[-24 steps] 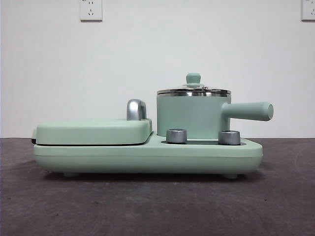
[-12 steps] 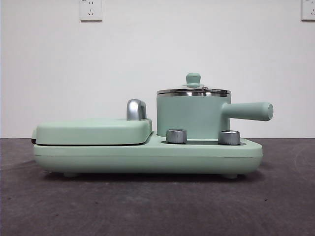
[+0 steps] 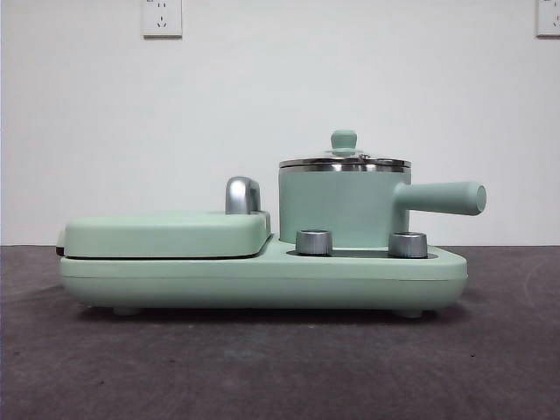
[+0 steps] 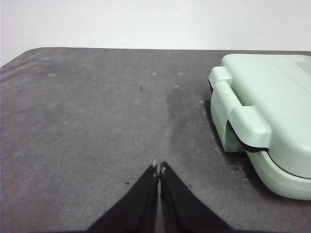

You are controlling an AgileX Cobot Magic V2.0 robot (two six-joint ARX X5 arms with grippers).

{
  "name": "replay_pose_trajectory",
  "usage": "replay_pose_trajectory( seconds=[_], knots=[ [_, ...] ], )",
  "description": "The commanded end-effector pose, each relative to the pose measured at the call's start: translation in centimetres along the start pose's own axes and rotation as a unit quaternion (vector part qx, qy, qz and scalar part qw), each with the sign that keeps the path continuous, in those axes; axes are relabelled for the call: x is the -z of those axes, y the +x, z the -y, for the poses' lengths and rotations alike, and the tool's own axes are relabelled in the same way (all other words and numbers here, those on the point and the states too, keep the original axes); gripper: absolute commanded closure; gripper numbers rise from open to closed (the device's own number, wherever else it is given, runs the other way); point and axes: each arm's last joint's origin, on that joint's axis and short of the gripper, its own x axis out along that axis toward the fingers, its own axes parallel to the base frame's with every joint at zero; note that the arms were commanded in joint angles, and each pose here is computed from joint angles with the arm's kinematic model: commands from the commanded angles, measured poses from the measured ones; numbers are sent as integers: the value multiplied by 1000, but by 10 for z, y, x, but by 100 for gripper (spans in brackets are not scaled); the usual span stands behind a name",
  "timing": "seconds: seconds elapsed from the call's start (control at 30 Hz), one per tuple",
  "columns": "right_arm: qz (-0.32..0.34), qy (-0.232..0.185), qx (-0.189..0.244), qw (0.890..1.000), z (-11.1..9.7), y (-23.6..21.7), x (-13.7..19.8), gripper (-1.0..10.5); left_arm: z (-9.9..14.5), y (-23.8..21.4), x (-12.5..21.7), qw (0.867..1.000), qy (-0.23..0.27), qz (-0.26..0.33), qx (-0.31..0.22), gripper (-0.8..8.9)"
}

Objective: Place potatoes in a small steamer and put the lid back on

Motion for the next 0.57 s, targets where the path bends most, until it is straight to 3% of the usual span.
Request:
replay_pose_trajectory(
  seconds=[0.03,0.57],
  knots=[
    [5,-7,-3,1000,-1,0,-2,925,0,2,7,1000,5,-12,-3,805],
    [4,2,11,1000,3,6,0,925,0,2,7,1000,5,-12,-3,805]
  ],
)
